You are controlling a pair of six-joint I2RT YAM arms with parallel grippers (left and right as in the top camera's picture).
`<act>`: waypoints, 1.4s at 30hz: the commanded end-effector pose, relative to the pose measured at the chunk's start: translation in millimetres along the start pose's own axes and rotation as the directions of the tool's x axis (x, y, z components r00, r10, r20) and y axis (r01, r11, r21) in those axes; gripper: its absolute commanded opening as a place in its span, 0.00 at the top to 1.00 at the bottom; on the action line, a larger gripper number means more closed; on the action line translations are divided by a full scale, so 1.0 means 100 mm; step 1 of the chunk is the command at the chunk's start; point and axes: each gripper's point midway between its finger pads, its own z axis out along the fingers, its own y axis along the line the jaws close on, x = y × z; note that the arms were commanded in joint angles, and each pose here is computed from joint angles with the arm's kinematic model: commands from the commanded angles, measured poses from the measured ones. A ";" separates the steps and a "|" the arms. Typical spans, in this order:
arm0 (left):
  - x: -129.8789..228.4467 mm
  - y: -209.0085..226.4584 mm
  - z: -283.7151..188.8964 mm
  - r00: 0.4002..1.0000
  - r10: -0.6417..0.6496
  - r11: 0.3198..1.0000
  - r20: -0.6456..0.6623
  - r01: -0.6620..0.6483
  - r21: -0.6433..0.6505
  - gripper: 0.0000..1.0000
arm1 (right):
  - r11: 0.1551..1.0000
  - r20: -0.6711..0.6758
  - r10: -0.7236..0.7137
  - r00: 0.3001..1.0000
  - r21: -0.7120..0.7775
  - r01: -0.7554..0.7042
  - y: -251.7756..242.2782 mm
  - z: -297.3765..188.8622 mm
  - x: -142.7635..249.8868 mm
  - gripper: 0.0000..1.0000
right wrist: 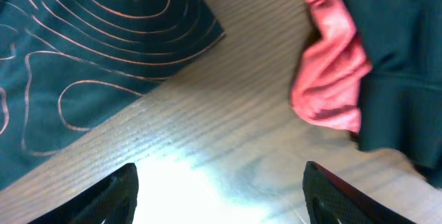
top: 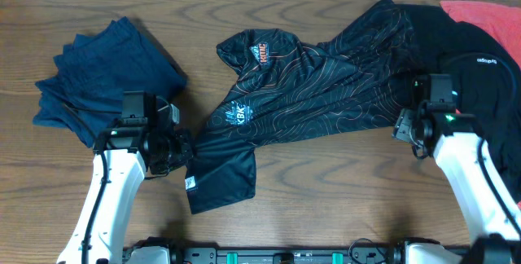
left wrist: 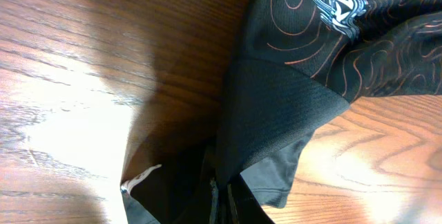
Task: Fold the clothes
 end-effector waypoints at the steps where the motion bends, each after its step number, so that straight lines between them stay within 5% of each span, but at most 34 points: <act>1: -0.04 0.06 -0.03 1.000 0.027 0.999 0.015 -0.027 -0.034 0.94 | 0.999 -0.033 0.044 0.999 0.003 -0.043 0.05 0.17 0.00 0.26; 23: -0.05 0.08 -0.03 0.999 0.028 0.999 0.020 -0.027 -0.045 0.94 | 0.983 -0.046 0.179 0.983 -0.037 -0.180 0.37 1.22 -0.12 0.42; 28: -0.06 0.07 -0.03 0.999 0.030 0.999 0.024 -0.029 -0.043 0.94 | 0.983 -0.048 0.182 0.982 -0.029 -0.183 0.34 1.23 -0.12 0.58; 32: -0.07 0.07 -0.03 0.999 0.031 0.999 0.027 -0.030 -0.042 0.94 | 0.980 -0.061 0.196 0.979 -0.015 -0.197 0.27 1.24 -0.10 0.87; 34: -0.06 0.07 -0.03 0.999 0.031 0.999 0.026 -0.030 -0.043 0.94 | 0.978 -0.069 0.206 0.976 -0.006 -0.206 0.22 1.25 -0.09 0.92; 36: -0.07 0.07 -0.03 0.999 0.031 0.999 0.027 -0.030 -0.042 0.94 | 0.977 -0.074 0.213 0.974 0.000 -0.214 0.19 1.26 -0.09 0.85; 39: -0.06 0.07 -0.03 0.999 0.031 0.999 0.026 -0.030 -0.043 0.94 | 0.976 -0.090 0.219 0.972 0.012 -0.219 0.14 1.26 -0.05 0.48; 42: -0.07 0.07 -0.03 0.999 0.031 0.999 0.027 -0.030 -0.042 0.94 | 0.976 -0.120 0.218 0.968 0.031 -0.216 0.09 1.26 0.03 0.43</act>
